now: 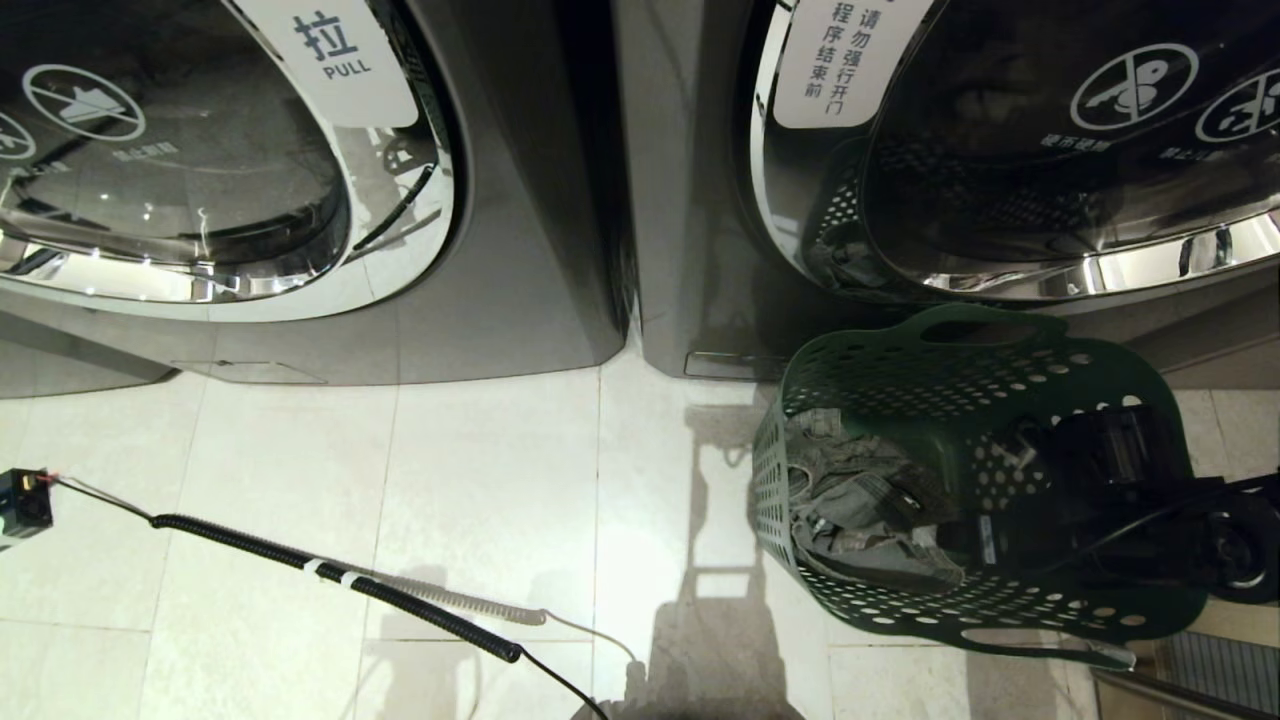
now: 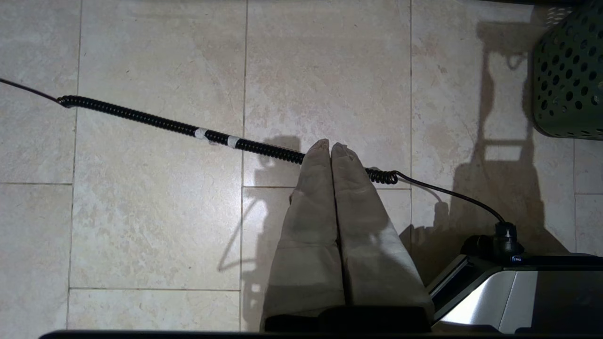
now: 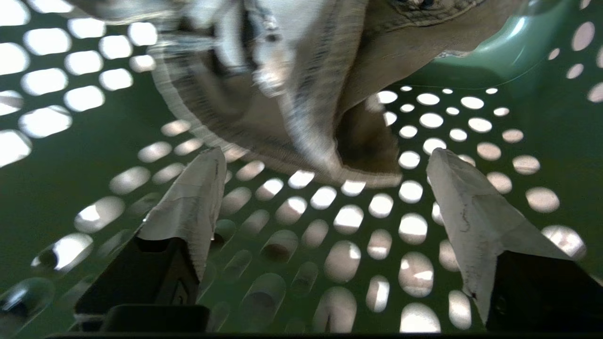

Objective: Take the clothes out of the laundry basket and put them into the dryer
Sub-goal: Take the clothes out of the basket

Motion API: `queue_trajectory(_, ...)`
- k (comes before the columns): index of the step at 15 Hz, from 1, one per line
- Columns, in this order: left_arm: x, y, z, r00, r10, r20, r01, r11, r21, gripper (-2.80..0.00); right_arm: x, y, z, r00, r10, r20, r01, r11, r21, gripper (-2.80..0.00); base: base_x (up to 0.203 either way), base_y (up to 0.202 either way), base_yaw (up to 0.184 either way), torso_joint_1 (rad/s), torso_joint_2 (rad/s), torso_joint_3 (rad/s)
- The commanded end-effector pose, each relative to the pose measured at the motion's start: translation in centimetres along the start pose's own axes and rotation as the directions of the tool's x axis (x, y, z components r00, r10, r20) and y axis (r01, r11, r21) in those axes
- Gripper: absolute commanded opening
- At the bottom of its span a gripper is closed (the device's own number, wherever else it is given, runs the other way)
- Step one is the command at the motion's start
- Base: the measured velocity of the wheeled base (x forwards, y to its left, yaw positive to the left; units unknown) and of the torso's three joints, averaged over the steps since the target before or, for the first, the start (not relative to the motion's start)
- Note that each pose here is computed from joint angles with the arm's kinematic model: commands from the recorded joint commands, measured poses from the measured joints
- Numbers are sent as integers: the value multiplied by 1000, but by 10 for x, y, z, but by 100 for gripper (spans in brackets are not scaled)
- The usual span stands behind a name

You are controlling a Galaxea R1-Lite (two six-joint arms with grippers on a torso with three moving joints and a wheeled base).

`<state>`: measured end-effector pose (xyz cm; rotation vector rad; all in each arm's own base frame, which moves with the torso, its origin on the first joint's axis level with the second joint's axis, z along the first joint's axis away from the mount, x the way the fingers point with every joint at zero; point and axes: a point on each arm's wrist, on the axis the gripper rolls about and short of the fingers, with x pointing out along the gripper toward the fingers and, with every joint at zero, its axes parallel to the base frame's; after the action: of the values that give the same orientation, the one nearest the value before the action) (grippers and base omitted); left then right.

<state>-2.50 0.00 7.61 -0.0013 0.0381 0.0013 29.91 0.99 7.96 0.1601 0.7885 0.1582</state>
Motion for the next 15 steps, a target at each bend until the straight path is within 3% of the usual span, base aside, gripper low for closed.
queue_trajectory(1,0,0,0,1000,0,0,0,1000,0,-280,40,-8,-11,997,-24,-74,25,1000,9,0,0,0,0,0,0,0)
queue_trajectory(9,0,0,0,1000,0,1,0,1000,0,-280,124,-16,-18,996,-77,-50,75,996,-48,0,0,0,0,0,0,0)
queue_trajectory(10,0,0,0,1000,0,0,0,1000,0,-280,129,-16,-19,995,-84,-48,82,995,-52,-280,0,0,0,0,0,0)
queue_trajectory(15,0,0,0,1000,0,1,0,1000,0,-280,139,-11,-10,995,-98,-15,97,993,-67,-280,0,0,0,0,0,0)
